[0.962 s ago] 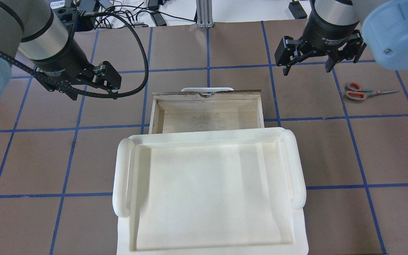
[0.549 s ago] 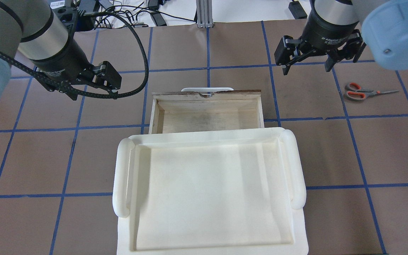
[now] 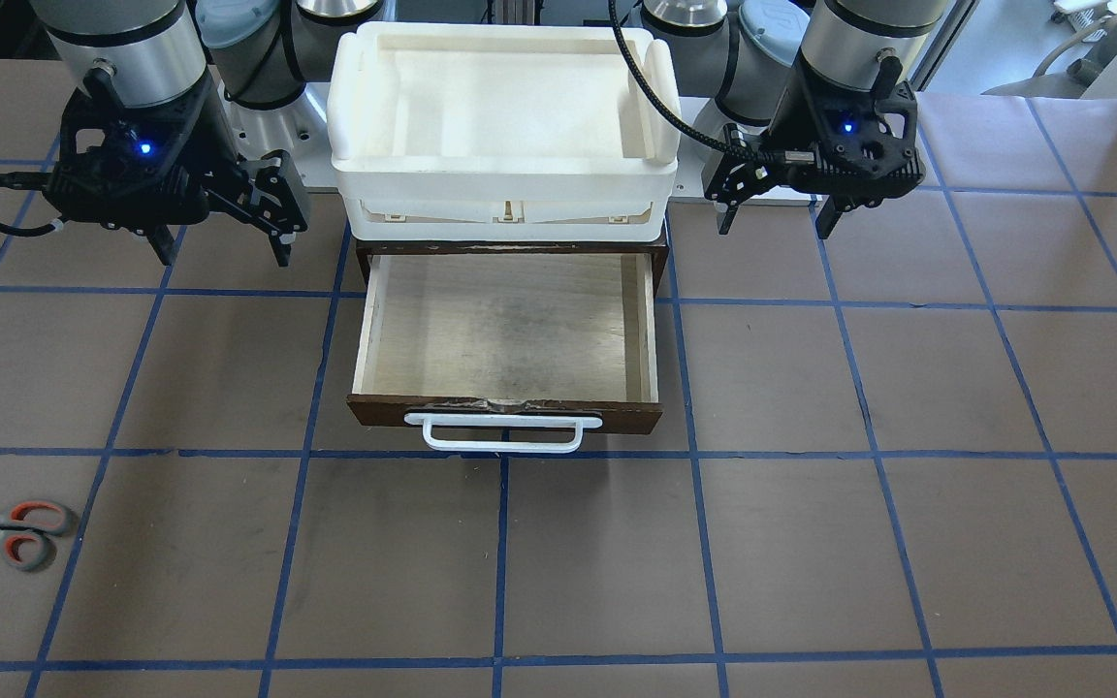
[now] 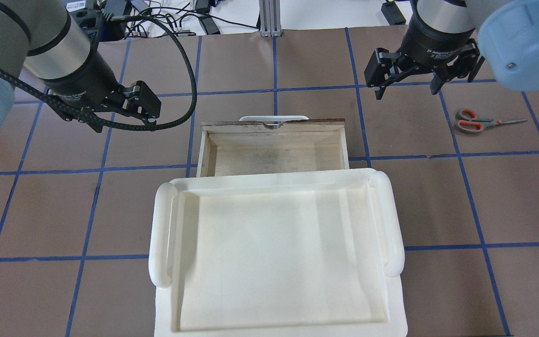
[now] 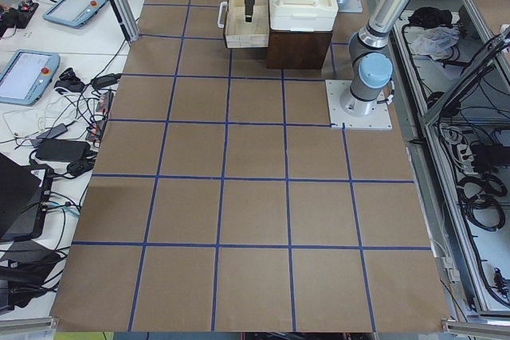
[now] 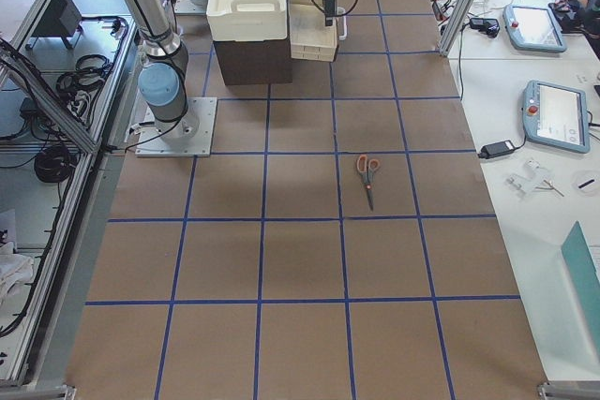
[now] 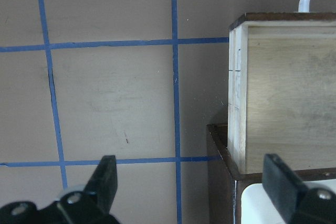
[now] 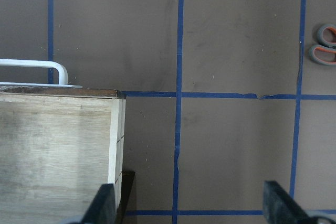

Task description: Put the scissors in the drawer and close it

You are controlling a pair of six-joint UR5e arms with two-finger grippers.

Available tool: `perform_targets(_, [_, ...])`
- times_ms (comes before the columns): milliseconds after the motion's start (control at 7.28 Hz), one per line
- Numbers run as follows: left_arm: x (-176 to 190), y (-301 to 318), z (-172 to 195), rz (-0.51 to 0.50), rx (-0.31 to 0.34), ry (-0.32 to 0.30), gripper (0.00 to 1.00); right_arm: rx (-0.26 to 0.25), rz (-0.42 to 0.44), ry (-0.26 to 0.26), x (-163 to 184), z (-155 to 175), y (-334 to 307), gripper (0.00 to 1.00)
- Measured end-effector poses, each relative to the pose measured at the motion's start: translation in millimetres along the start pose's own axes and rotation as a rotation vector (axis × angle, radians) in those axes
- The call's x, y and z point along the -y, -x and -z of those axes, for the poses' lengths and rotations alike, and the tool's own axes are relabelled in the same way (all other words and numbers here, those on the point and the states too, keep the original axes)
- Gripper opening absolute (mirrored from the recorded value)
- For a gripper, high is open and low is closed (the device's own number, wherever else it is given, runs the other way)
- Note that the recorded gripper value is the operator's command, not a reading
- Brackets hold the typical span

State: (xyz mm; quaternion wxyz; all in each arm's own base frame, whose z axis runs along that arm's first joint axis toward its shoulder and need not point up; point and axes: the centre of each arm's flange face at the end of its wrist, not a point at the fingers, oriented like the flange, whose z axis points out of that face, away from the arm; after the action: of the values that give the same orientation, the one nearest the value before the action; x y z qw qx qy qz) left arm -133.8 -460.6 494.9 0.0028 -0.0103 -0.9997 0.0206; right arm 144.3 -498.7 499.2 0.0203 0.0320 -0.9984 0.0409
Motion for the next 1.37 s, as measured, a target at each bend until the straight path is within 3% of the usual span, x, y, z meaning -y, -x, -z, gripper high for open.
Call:
perform_targets(687, [0, 1, 0, -0.001, 0.008, 0.002, 1.00, -0.011, 0.488, 0.024, 19, -16, -93, 1.00])
perform_targets(1099, [-1, 1, 0, -0.001, 0.008, 0.002, 1.00, 0.034, 0.786, 0.084, 37, -57, -141, 1.00])
perform_targets(1374, [-1, 1, 0, 0.000, 0.008, 0.002, 1.00, 0.055, 0.964, 0.083, 45, -78, -187, 1.00])
